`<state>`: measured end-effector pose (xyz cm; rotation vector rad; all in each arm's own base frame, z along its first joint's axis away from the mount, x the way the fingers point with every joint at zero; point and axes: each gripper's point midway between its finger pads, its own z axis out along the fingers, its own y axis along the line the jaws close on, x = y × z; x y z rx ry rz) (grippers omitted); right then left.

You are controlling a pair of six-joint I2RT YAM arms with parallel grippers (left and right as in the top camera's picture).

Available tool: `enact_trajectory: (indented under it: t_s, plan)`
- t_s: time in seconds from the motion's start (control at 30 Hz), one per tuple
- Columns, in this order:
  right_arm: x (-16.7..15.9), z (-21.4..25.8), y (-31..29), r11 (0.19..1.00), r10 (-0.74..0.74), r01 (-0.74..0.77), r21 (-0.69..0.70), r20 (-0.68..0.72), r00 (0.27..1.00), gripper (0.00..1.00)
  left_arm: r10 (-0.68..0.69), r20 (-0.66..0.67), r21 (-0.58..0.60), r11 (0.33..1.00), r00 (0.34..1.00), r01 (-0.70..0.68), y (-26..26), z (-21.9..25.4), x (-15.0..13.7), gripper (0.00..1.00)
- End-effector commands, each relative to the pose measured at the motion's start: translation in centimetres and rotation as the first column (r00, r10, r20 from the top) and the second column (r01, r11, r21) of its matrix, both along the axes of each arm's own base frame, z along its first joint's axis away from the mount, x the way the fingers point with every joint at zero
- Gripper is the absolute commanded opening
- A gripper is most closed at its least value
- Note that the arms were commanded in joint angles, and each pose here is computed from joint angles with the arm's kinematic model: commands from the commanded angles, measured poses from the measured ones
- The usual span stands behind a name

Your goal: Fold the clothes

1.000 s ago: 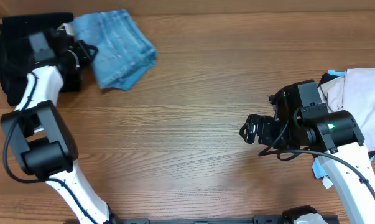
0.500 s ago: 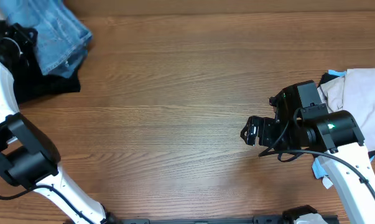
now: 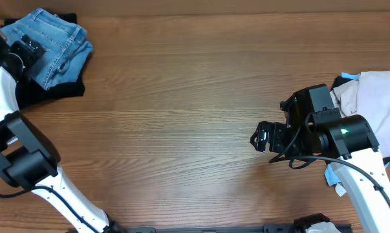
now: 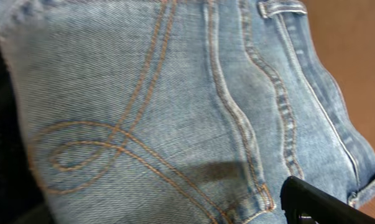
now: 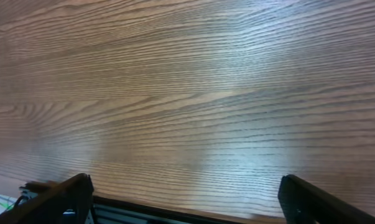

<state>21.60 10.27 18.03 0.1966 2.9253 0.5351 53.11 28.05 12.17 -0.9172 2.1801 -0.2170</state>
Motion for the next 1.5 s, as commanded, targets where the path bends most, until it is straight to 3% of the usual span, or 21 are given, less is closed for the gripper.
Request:
enact_trajectory:
  t_s: [0.0,0.13,0.37,0.4,0.47,0.5,0.7,0.77,0.87,0.97,1.07,1.2,1.33,1.47]
  plan:
    - [0.4,0.5,-0.2,1.000,-0.003,0.003,-0.007,0.022,1.000,1.00,0.054,0.010,0.075,0.996,0.998,-0.054,2.2,2.1,-0.5,1.00]
    - [0.4,0.5,-0.2,1.000,-0.003,0.003,-0.007,0.021,1.000,1.00,0.133,0.057,0.031,0.990,0.990,-0.134,2.6,6.2,-2.2,1.00]
    - [0.4,0.5,-0.2,1.000,0.022,-0.022,-0.013,0.030,0.999,1.00,0.124,0.223,0.112,0.982,0.967,-0.152,1.5,16.6,-4.0,1.00]
    - [0.4,0.5,-0.2,1.000,0.022,-0.022,-0.013,0.031,0.999,1.00,0.115,0.256,0.129,0.980,0.960,-0.151,1.2,18.2,-4.0,0.95]
    - [0.7,0.6,-0.2,1.000,0.022,-0.021,-0.010,0.042,0.999,1.00,0.090,0.274,0.153,0.979,0.958,-0.136,0.5,19.0,-3.6,0.26]
    - [0.8,0.7,-0.1,1.000,0.021,-0.021,-0.008,0.049,0.999,1.00,0.100,0.257,0.164,0.976,0.961,-0.145,0.7,18.1,-3.3,0.04]
    - [0.7,0.6,-0.2,1.000,0.021,-0.021,-0.009,0.043,0.999,1.00,0.174,0.106,0.198,0.961,0.979,-0.192,3.1,7.4,0.2,0.04]
    - [0.7,0.6,-0.2,1.000,0.021,-0.020,-0.009,0.043,0.999,1.00,0.141,0.052,0.221,0.964,0.989,-0.149,3.5,3.3,1.1,0.11]
    - [0.7,0.6,-0.2,1.000,0.020,-0.020,-0.009,0.043,0.999,1.00,0.112,-0.061,0.216,0.972,0.992,-0.097,3.6,-3.0,1.1,0.18]
    - [0.7,0.6,-0.2,1.000,0.021,-0.020,-0.009,0.044,0.999,1.00,0.103,-0.126,0.190,0.979,0.987,-0.078,3.2,-5.9,0.5,0.13]
    - [0.7,0.6,-0.2,1.000,0.021,-0.020,-0.009,0.043,0.999,1.00,0.082,-0.095,0.213,0.975,0.992,-0.060,3.2,-3.7,0.7,0.13]
    - [0.7,0.6,-0.2,1.000,0.021,-0.021,-0.009,0.044,0.999,1.00,0.058,0.099,0.251,0.964,0.993,-0.081,2.5,6.4,1.4,0.16]
    - [0.9,0.7,-0.1,1.000,0.021,-0.021,-0.007,0.052,0.998,1.00,0.040,0.304,0.187,0.977,0.952,-0.101,0.1,15.0,1.7,0.17]
    - [1.0,0.7,-0.1,1.000,0.021,-0.021,-0.007,0.055,0.998,1.00,-0.025,0.313,0.188,0.981,0.950,-0.036,-3.1,15.5,3.1,0.18]
